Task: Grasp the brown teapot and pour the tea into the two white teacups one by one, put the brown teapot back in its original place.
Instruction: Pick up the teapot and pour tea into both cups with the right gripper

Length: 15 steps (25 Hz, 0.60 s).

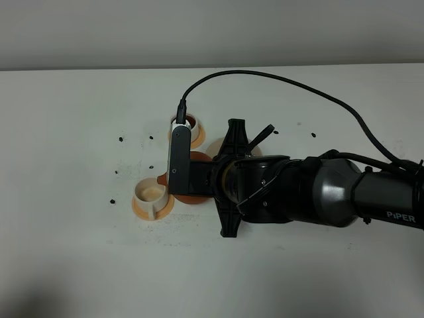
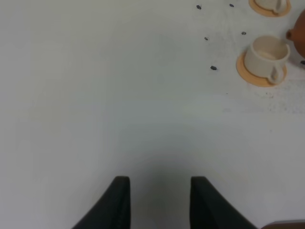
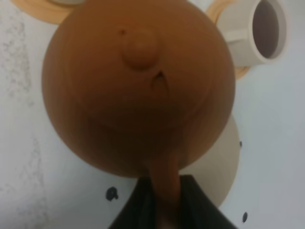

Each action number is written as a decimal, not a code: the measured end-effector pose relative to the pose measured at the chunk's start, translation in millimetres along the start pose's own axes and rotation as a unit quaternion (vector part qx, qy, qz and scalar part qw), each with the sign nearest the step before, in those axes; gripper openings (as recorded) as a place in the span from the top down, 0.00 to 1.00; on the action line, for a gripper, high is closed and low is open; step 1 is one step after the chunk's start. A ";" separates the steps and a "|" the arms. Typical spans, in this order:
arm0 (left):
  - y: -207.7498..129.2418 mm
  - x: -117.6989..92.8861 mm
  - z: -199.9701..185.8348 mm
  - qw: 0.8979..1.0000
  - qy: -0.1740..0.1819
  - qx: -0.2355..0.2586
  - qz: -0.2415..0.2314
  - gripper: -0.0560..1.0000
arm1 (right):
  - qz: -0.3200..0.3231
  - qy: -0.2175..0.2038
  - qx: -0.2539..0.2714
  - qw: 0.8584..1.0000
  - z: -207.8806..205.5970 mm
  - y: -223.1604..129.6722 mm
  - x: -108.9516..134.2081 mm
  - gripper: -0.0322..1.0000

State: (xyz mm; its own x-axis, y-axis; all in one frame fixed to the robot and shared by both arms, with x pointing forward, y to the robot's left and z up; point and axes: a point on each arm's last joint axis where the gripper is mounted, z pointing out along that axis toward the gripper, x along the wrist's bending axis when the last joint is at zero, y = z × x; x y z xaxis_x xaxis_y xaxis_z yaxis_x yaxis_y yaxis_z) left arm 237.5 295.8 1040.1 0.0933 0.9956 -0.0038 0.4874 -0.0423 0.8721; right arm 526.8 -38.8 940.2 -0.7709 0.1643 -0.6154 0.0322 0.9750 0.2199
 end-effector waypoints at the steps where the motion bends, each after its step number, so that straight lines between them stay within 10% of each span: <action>1: 0.0 0.0 0.0 1.000 0.000 0.000 0.000 0.67 | -0.005 -0.002 0.000 1.000 0.0 0.1 -0.4 0.89; 15: 0.0 0.0 0.0 1.000 0.000 0.000 -0.001 0.67 | -0.059 -0.026 -0.009 0.998 -1.0 3.4 -2.8 0.89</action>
State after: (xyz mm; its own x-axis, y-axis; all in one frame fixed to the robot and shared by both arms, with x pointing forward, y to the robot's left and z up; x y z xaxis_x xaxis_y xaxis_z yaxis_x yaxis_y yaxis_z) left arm 237.5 295.8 1040.1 0.0928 0.9957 -0.0047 0.4875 -0.0413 0.8721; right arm 528.5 -36.1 943.5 -0.7348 0.0560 -0.6759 -0.0686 0.9853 0.1562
